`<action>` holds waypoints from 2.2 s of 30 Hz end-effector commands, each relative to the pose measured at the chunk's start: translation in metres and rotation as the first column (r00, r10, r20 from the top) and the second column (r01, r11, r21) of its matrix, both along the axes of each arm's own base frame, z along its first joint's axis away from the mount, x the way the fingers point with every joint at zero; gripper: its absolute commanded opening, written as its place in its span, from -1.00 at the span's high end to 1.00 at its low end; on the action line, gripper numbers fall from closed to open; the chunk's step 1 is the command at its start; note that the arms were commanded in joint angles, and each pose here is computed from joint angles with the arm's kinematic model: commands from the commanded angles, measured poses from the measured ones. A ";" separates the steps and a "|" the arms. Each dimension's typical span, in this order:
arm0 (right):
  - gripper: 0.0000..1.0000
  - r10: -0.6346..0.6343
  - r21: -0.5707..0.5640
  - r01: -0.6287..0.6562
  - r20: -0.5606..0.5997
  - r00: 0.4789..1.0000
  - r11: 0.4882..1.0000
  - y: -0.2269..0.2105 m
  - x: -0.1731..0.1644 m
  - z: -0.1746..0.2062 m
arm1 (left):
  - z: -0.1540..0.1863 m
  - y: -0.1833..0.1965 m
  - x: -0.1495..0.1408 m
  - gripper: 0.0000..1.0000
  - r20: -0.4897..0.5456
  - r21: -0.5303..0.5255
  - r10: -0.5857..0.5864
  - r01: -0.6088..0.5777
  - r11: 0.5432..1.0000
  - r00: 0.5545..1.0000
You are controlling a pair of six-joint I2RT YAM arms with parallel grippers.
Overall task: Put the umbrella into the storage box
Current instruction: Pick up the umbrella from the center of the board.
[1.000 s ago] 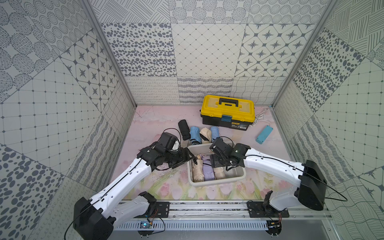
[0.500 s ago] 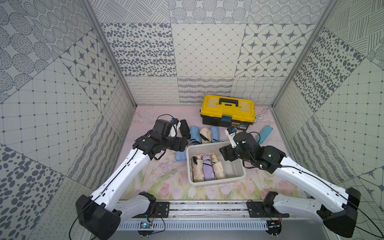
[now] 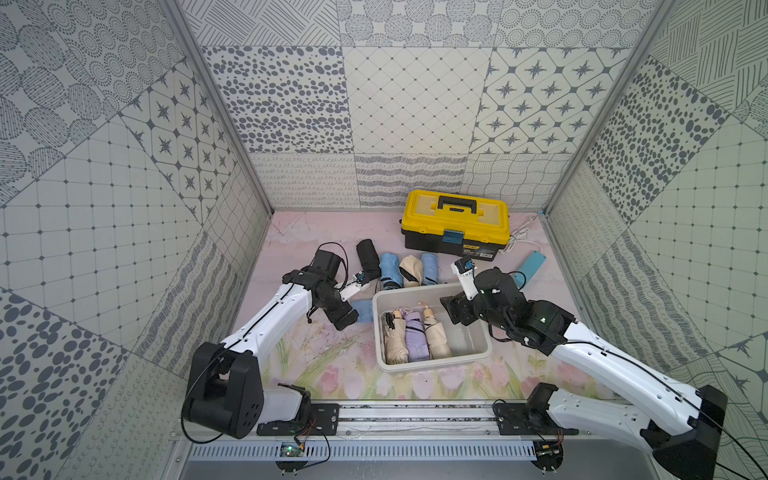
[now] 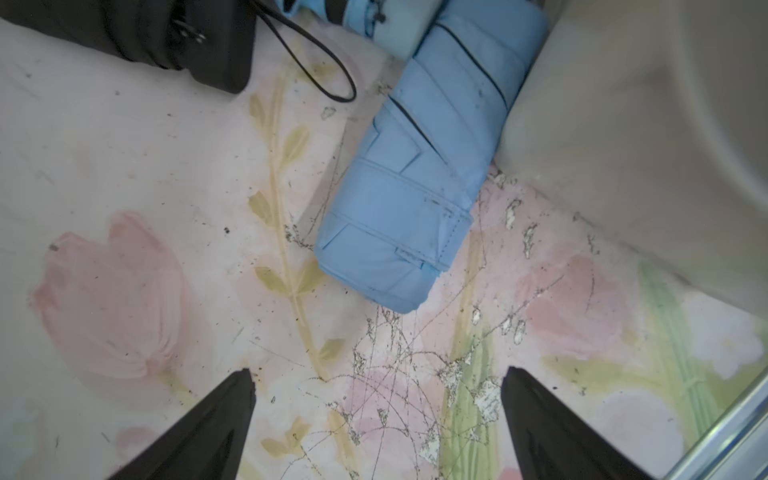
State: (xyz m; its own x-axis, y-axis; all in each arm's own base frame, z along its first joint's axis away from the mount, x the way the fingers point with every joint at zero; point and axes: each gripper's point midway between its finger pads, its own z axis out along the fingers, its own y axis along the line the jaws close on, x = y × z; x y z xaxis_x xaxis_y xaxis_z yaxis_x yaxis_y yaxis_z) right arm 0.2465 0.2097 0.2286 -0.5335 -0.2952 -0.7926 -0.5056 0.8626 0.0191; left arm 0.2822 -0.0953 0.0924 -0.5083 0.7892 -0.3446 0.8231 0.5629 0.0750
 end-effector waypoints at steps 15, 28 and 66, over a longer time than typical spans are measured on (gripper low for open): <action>-0.70 -0.041 0.079 0.040 0.007 0.999 0.996 0.010 0.025 0.002 | -0.052 -0.038 0.047 -0.98 0.122 0.026 -0.345 0.344 0.938 0.931; -0.70 -0.044 0.093 0.045 -0.011 0.999 0.995 0.008 0.031 0.001 | -0.068 -0.055 0.048 -0.92 0.090 -0.036 -0.382 0.386 0.922 0.920; -0.66 0.012 0.212 -0.017 0.021 1.000 0.977 0.007 0.012 0.007 | -0.029 0.032 0.000 0.05 -0.010 0.114 -0.159 0.159 0.981 0.987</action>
State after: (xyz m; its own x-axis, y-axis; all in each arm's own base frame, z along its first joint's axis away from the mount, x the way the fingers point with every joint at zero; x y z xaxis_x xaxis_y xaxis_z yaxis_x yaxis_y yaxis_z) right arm 0.2576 0.2115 0.2173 -0.5595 -0.1769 -0.8097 -0.4994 0.8517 0.1590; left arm 0.2864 -0.0754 0.0553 -0.2927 0.9204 -0.2594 0.9333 0.3339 0.1318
